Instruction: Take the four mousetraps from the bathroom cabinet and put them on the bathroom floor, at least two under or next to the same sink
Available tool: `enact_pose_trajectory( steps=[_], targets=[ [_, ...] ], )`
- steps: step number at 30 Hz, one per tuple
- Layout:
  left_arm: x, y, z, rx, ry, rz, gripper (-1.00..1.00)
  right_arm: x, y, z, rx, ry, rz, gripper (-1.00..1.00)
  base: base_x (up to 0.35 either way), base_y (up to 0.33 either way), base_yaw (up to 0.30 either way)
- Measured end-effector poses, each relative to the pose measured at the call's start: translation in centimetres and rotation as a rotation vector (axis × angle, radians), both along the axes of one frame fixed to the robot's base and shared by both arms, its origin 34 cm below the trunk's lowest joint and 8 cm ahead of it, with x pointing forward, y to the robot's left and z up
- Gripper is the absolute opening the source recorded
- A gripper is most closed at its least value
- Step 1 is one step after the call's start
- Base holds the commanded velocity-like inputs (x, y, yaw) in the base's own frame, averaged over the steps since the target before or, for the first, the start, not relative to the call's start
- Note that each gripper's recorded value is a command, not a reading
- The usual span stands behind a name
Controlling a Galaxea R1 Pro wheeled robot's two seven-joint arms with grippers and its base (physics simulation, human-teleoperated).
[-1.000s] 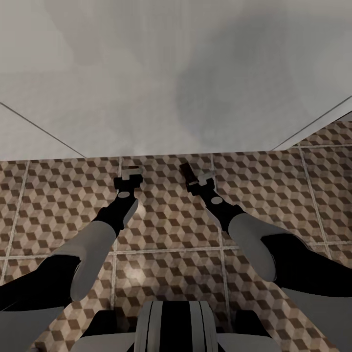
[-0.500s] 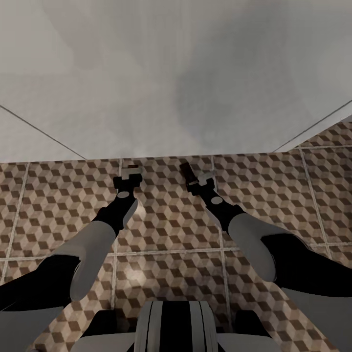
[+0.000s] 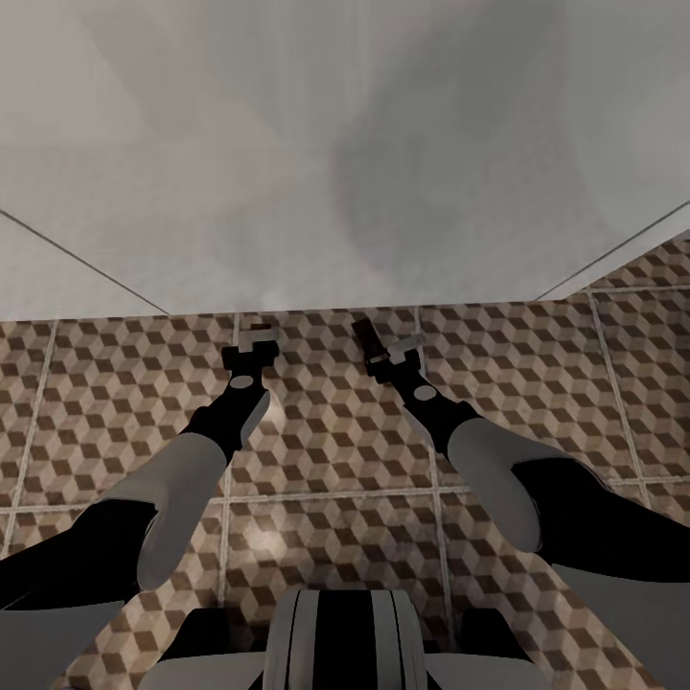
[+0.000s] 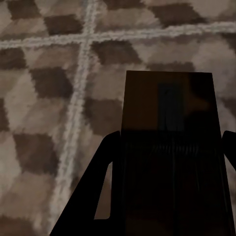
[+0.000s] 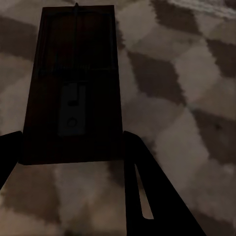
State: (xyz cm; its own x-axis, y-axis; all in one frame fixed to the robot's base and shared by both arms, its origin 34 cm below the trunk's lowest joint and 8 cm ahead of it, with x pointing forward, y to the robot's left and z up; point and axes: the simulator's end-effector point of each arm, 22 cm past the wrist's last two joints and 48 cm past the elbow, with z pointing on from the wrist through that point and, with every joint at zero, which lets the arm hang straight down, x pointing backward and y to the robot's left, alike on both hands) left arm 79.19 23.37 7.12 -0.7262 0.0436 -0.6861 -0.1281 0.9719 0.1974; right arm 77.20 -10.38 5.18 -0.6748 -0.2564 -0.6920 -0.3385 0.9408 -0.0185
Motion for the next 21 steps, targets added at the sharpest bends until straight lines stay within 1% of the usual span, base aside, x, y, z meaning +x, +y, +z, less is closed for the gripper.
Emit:
enact_pose_trajectory(
  steps=[21],
  targets=[
    [-0.04, 0.04, -0.03, 0.000, 0.001, 0.001, -1.00, -0.05, 0.00, -0.03, 0.000, 0.001, 0.000, -1.00, 0.000, 0.000, 0.000]
  ],
)
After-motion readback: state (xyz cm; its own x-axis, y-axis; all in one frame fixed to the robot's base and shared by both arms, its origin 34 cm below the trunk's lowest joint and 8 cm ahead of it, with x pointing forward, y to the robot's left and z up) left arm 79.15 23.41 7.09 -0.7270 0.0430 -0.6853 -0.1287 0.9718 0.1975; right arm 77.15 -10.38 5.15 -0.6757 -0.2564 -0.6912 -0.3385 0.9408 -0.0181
